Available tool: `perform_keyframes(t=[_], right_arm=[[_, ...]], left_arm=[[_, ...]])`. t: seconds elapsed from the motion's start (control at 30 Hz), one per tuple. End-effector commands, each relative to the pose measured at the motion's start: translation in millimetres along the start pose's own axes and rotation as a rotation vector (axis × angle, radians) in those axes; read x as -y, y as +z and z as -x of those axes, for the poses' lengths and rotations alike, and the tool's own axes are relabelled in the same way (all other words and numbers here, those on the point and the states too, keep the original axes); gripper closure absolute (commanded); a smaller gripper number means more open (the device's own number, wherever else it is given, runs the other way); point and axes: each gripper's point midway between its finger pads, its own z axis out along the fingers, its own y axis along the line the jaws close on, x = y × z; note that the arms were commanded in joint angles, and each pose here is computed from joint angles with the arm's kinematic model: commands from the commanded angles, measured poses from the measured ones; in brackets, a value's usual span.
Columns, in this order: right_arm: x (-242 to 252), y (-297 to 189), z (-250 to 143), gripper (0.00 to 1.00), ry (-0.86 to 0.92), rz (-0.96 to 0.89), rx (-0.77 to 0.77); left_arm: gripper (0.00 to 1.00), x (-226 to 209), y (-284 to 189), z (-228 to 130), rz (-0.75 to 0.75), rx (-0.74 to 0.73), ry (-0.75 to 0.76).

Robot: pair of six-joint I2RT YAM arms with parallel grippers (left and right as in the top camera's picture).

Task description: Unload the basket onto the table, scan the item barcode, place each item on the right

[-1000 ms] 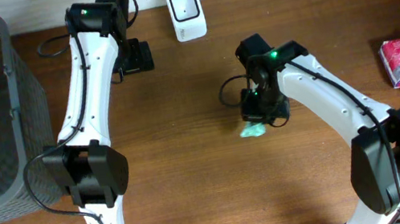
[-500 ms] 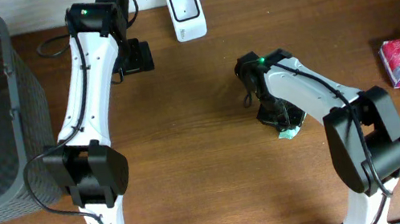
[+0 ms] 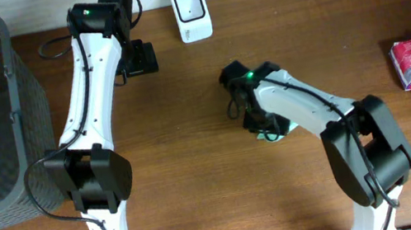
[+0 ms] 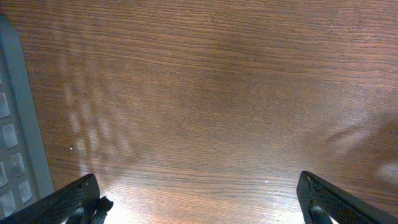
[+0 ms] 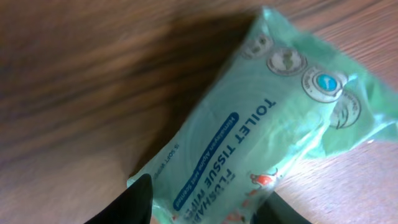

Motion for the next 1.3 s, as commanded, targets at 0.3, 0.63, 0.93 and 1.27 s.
perform_keyframes(t=[0.3,0.63,0.93,1.27], right_arm=[[-8.2,-71.9,21.0,0.20,-0.246,0.141,-0.073],[-0.1,-59.8,20.1,0.25,-0.151,0.054,-0.072],[26.1,0.9,-9.6,0.37,-0.042,-0.138,-0.143],[-10.2,5.6,-22.0,0.53,-0.186,0.067,-0.221]], left_arm=[[0.01,1.2,0.7,1.8,0.006,0.005,-0.007],[0.01,1.2,0.7,1.8,0.006,0.005,-0.007],[0.01,0.3,0.9,2.0,0.006,0.005,-0.009],[0.01,0.3,0.9,2.0,0.006,0.005,-0.009]])
